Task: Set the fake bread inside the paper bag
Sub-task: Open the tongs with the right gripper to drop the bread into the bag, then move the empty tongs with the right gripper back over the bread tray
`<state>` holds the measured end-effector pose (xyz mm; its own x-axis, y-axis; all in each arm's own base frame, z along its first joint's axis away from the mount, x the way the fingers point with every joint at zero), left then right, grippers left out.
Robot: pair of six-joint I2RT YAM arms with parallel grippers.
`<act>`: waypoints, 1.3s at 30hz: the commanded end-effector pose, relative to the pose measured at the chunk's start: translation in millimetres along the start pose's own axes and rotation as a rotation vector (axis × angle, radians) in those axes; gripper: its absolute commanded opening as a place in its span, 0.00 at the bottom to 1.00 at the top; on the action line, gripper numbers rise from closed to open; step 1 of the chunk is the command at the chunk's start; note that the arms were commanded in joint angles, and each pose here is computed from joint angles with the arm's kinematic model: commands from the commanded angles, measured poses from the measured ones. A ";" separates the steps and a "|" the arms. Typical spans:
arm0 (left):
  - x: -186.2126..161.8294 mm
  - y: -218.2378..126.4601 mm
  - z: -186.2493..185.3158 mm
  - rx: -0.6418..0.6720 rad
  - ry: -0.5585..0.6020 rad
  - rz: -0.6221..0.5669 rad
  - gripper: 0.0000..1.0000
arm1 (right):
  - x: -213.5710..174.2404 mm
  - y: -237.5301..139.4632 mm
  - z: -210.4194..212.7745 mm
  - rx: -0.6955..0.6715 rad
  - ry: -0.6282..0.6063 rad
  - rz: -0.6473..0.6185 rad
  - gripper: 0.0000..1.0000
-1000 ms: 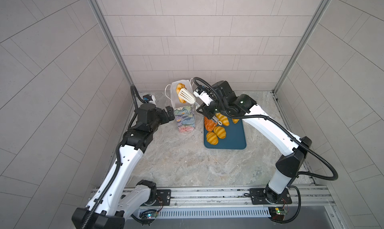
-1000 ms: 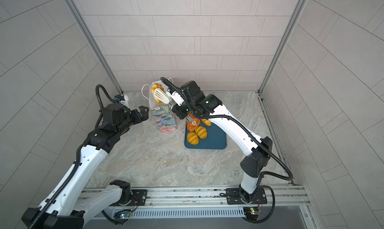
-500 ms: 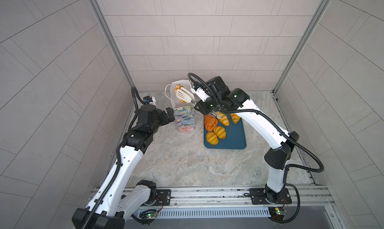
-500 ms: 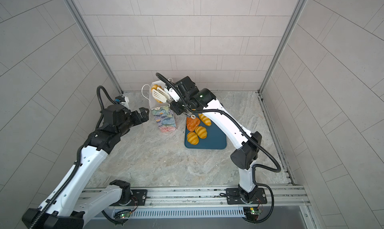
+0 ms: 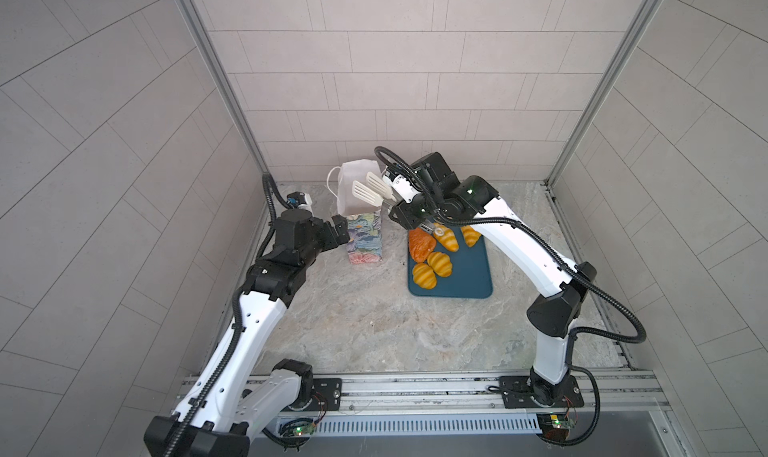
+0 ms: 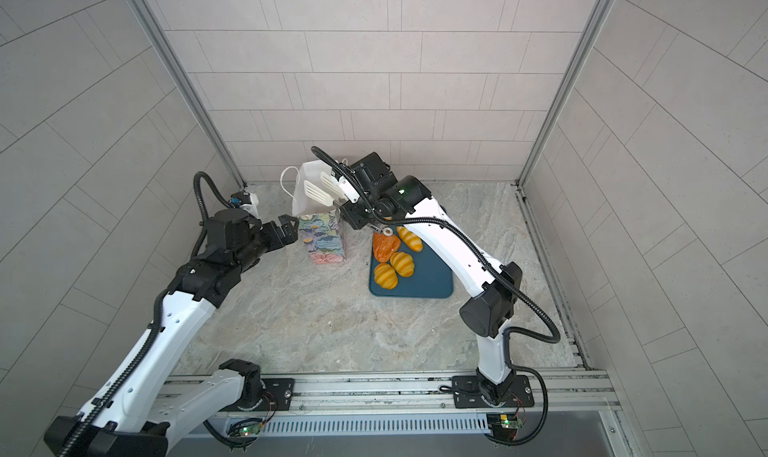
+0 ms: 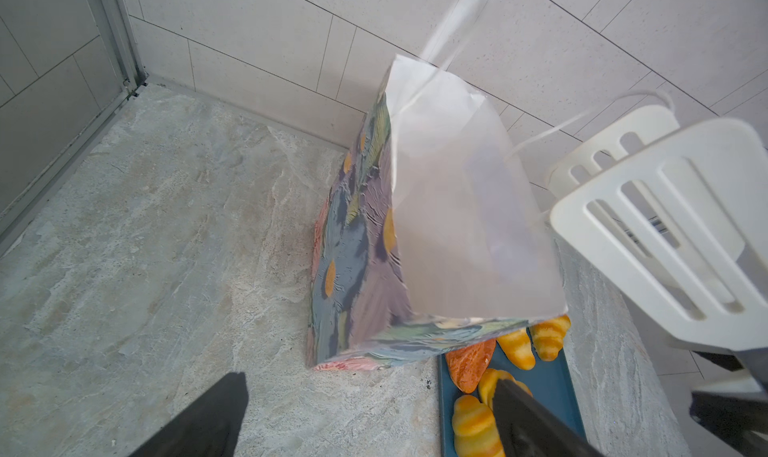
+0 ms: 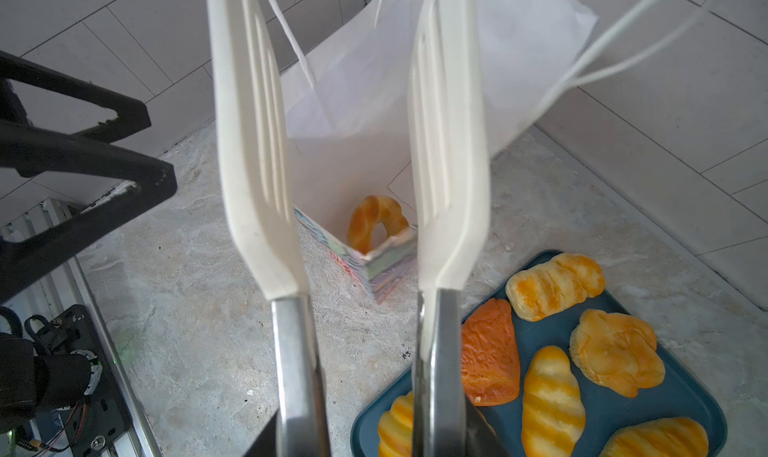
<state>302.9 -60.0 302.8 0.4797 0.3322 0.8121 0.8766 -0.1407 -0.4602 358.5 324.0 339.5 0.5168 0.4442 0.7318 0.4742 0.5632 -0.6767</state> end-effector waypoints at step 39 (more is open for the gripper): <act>-4.4 -1.3 6.7 0.045 0.018 0.034 1.00 | -204.0 -74.2 -59.9 -0.499 0.027 0.369 0.52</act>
<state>301.9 -58.7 286.3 0.5363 0.3122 0.7842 0.8415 -0.1255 -0.5255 263.8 161.5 236.9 0.7022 0.5509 0.4510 0.5210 0.0342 -0.8529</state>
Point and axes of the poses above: each gripper's point midway between its finger pads, its own y axis out along the fingers, its own z axis along the line the jaws close on, x = y × z, the point moved 3 cm from there along -y, back along the fingers, and after that the axes turned 2 degrees about y, right-handed, at the moved point
